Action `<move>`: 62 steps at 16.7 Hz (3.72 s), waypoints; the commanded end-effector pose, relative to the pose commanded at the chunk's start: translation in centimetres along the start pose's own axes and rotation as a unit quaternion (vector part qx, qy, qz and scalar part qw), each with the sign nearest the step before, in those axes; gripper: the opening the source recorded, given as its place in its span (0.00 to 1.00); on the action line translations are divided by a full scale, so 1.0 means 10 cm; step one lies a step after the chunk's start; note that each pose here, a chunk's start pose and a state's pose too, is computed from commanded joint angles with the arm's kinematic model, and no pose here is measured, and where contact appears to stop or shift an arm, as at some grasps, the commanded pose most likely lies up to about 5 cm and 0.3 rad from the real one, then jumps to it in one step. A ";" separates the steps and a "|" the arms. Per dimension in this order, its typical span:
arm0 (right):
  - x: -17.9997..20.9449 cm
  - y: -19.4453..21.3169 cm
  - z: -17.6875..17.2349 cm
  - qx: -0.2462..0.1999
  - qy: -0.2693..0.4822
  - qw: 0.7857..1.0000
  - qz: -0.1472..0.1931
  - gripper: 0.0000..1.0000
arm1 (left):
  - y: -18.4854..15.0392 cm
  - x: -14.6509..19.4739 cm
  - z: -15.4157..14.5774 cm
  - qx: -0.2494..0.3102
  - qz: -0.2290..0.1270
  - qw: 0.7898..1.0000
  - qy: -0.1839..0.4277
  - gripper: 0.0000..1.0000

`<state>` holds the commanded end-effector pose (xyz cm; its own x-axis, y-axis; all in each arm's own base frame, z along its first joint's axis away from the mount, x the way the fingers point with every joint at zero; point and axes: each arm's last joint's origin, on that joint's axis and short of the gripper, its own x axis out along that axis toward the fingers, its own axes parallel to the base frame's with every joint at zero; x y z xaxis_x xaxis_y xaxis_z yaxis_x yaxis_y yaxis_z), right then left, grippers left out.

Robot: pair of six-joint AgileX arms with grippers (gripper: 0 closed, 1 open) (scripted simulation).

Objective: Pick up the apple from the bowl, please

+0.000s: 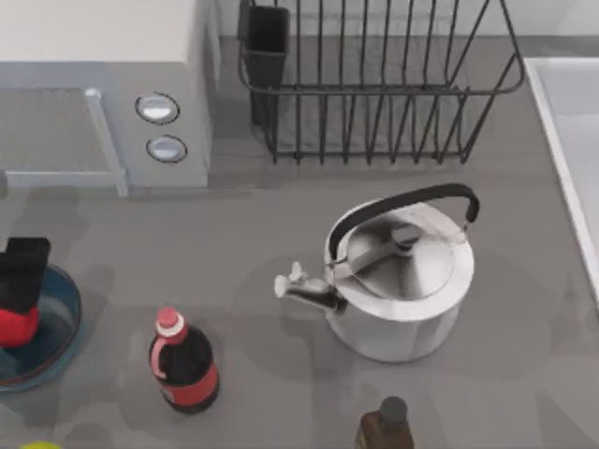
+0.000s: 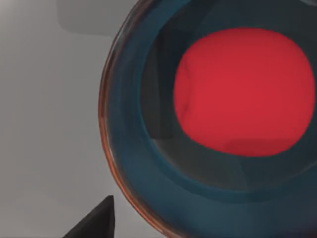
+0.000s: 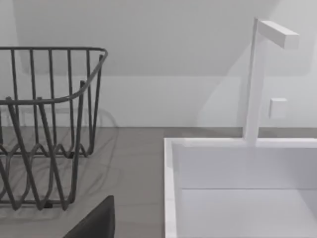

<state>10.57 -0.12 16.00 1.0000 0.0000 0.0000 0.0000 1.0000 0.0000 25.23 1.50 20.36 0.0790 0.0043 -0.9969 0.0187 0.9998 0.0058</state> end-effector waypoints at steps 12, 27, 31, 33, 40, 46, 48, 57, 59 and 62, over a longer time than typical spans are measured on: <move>0.00 0.00 0.00 0.000 0.000 1.000 0.000 1.00 | 0.01 0.25 0.11 0.002 -0.003 0.999 0.042 1.00; 0.00 0.00 0.00 0.000 0.000 1.000 0.000 1.00 | 0.01 0.98 0.04 0.001 -0.003 0.999 0.039 0.77; 0.00 0.00 0.00 0.000 0.000 1.000 0.000 1.00 | 0.01 0.98 0.04 0.001 -0.003 0.999 0.039 0.47; 0.00 0.00 0.00 0.000 0.000 1.000 0.000 1.00 | 0.01 0.98 0.04 0.001 -0.003 0.999 0.039 0.32; 0.00 0.00 0.00 0.000 0.000 1.000 0.000 1.00 | 0.01 0.98 0.04 0.001 -0.003 0.999 0.039 0.00; 0.00 0.00 0.00 0.000 0.000 1.000 0.000 1.00 | 0.01 0.79 0.09 0.004 0.005 1.000 0.013 0.00; 0.00 0.00 0.00 0.000 0.000 1.000 0.000 1.00 | 0.01 0.77 0.11 0.004 0.005 1.000 0.014 0.00; 0.00 0.00 0.00 0.000 0.000 1.000 0.000 1.00 | 0.05 -0.46 0.57 0.004 0.004 1.000 0.030 0.00; 0.00 0.00 0.00 0.000 0.000 1.000 0.000 1.00 | 0.05 -0.88 0.55 0.004 0.004 0.999 0.033 0.00; 0.00 0.00 0.00 0.000 0.000 1.000 0.000 1.00 | 0.04 -1.40 0.42 0.004 0.005 1.000 0.024 0.00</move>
<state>10.57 -0.12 16.00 1.0000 0.0000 0.0000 0.0000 1.0000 0.0000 28.35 1.71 34.65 0.0310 0.0146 -0.9994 0.0258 0.9995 0.0155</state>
